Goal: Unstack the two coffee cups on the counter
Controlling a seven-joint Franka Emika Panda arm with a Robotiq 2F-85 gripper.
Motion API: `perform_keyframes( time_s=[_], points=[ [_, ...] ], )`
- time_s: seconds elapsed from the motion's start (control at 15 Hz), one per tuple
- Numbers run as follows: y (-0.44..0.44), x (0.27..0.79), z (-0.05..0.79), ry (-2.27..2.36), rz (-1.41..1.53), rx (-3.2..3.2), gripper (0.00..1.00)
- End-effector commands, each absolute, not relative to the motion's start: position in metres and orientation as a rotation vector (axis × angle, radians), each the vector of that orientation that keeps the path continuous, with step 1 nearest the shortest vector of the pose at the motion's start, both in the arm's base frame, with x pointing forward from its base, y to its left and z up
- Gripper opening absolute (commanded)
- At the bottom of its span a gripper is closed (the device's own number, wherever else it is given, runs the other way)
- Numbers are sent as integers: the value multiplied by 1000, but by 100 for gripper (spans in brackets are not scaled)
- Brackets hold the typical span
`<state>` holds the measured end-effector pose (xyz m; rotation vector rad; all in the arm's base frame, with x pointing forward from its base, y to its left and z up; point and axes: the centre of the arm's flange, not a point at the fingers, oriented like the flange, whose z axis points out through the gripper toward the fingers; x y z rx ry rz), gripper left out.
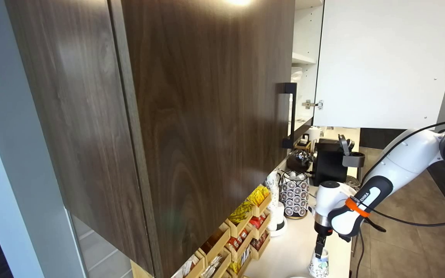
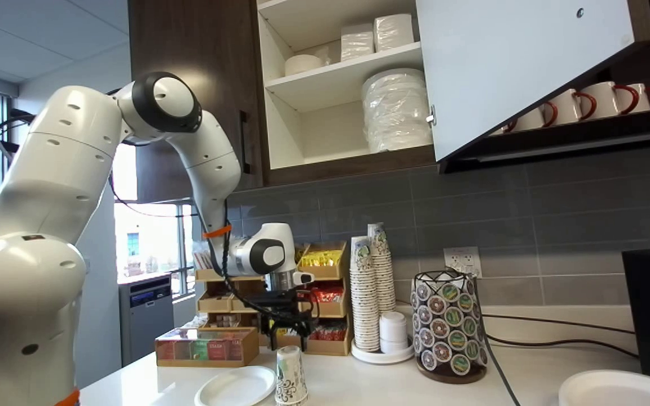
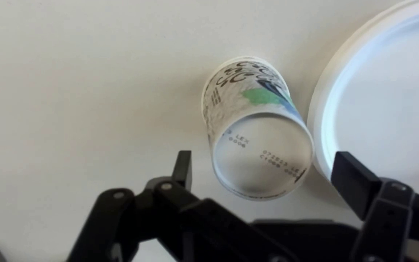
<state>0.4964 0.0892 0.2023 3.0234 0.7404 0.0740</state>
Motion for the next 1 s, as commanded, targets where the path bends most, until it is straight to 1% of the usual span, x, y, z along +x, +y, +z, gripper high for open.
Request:
perform_keyframes(
  time_s=[0.0,0.07,0.13,0.2,0.4,0.47,0.93],
  points=[
    [89,500,199,723,49,3015,87],
    [89,500,199,722,50,3016,86],
    [88,501,199,720,51,3016,73],
    [88,501,199,718,53,3016,69],
    [86,502,201,715,58,3015,45],
    [86,503,202,714,60,3016,39],
    [84,504,210,705,71,3014,38]
  ],
)
